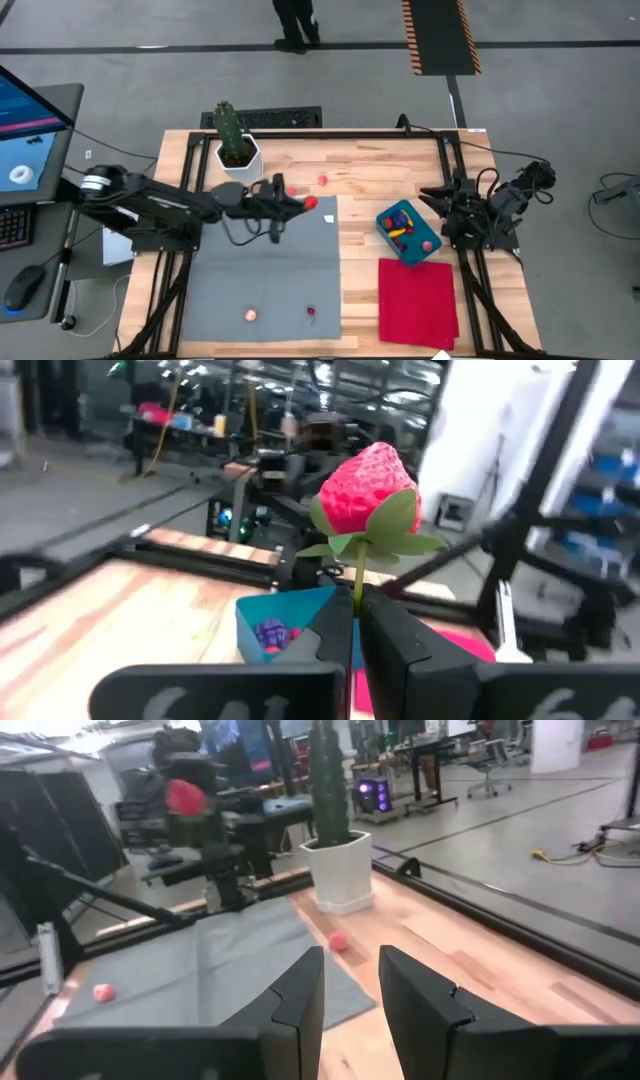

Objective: Pick and placing Produce into tupperware
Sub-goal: Put the red strawberry into the blue bin

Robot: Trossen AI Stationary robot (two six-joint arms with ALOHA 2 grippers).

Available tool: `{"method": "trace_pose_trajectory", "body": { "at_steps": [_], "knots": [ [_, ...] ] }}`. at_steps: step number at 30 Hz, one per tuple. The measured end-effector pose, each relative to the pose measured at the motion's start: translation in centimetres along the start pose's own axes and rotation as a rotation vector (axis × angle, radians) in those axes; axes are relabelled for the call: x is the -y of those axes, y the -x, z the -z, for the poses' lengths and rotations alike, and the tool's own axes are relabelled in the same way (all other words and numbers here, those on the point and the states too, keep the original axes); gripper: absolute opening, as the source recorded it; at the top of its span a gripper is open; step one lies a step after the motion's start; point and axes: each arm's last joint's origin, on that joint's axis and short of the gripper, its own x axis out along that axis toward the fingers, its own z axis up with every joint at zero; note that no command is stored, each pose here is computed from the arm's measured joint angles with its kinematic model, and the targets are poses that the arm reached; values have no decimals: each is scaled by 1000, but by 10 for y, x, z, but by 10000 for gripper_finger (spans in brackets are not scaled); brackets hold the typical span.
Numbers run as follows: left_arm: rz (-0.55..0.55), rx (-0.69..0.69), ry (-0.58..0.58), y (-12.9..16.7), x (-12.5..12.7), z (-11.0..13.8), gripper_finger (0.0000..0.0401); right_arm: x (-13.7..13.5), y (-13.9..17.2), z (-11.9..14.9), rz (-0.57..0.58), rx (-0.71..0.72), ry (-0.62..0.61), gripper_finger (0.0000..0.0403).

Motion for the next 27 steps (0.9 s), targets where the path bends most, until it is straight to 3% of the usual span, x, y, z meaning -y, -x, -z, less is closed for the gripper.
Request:
{"method": "trace_pose_trajectory", "body": {
  "at_steps": [8,15,24,27],
  "knots": [
    [35,-51,95,-59,-27,13,0,0,0,1,-4,-9,10,123],
    [105,-99,118,-113,-32,14,0,0,0,1,-6,-9,10,123],
    [3,-394,30,-160,-33,23,0,0,0,1,-6,-9,10,123],
    [-9,-466,53,-174,-34,24,0,0,0,1,-6,-9,10,123]
  ]
}}
